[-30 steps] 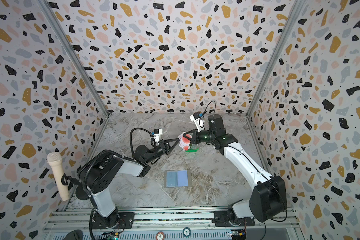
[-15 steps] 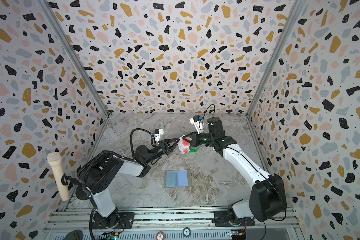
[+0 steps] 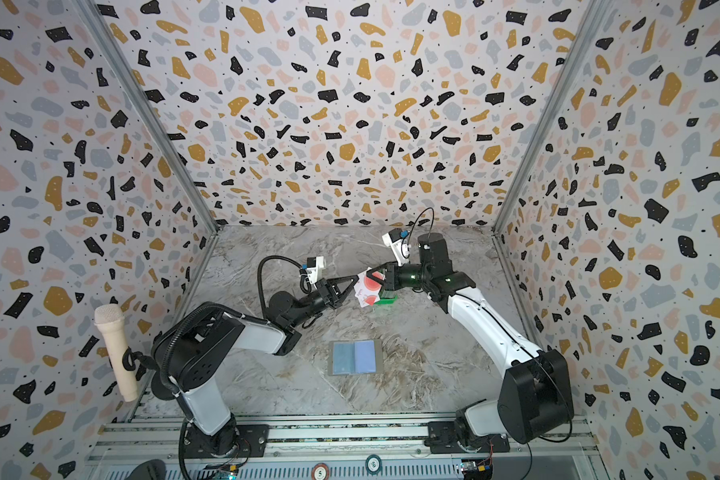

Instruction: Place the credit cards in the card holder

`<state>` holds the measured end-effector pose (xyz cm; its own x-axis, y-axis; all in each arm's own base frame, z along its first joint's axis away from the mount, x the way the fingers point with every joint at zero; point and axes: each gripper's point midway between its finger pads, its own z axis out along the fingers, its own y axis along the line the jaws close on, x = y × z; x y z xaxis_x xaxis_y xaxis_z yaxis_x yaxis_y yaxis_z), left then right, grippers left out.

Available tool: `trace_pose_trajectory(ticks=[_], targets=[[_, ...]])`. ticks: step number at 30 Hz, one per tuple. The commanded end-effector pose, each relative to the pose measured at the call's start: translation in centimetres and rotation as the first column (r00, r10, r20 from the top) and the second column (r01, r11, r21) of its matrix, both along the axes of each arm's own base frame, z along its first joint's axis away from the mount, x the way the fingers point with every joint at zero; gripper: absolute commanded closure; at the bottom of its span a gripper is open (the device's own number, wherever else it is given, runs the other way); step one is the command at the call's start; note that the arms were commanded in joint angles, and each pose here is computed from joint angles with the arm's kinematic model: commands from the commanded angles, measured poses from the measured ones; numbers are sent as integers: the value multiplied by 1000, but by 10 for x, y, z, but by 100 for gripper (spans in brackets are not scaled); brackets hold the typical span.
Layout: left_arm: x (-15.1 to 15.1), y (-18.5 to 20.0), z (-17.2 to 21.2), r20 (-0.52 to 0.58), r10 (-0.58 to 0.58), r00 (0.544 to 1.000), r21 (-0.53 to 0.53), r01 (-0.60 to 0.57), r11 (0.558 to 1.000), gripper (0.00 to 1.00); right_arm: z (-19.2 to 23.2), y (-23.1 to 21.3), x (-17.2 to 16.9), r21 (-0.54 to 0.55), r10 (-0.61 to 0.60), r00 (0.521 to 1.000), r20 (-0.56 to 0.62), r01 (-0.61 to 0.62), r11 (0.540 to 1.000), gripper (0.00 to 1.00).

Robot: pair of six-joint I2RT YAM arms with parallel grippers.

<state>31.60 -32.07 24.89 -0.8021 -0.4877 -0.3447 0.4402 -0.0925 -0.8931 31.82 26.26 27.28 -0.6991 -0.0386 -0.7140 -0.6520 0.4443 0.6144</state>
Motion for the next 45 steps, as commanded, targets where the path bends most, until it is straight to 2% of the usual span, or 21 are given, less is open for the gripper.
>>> trace_pose_trajectory(ticks=[1, 8, 23, 29, 33, 38, 45], targets=[[-17, 14, 43, 210, 54, 976, -46, -46, 998, 100, 15, -11, 0, 0, -30, 998, 51, 30, 1000, 100], [-7, 24, 30, 197, 110, 974, 39, -120, 992, 100, 17, -49, 11, -20, -147, 987, 66, 148, 989, 100], [20, 14, 17, 226, 151, 962, 226, -203, 953, 100, 18, -82, 22, -82, -300, 947, 114, 310, 947, 100], [26, -7, 28, 270, 69, 960, 137, -110, 984, 100, 5, -77, 23, -146, -303, 945, 122, 319, 937, 100], [24, -12, 35, 291, 35, 956, 38, -48, 998, 100, -5, -72, 25, -214, -296, 946, 134, 319, 923, 100], [28, -6, 33, 283, 51, 958, 46, -67, 997, 100, -20, -59, 11, -245, -253, 962, 106, 272, 931, 100], [6, 18, 42, 294, 91, 952, 78, -119, 990, 100, -64, -47, -15, -281, -194, 981, 25, 193, 940, 100]])
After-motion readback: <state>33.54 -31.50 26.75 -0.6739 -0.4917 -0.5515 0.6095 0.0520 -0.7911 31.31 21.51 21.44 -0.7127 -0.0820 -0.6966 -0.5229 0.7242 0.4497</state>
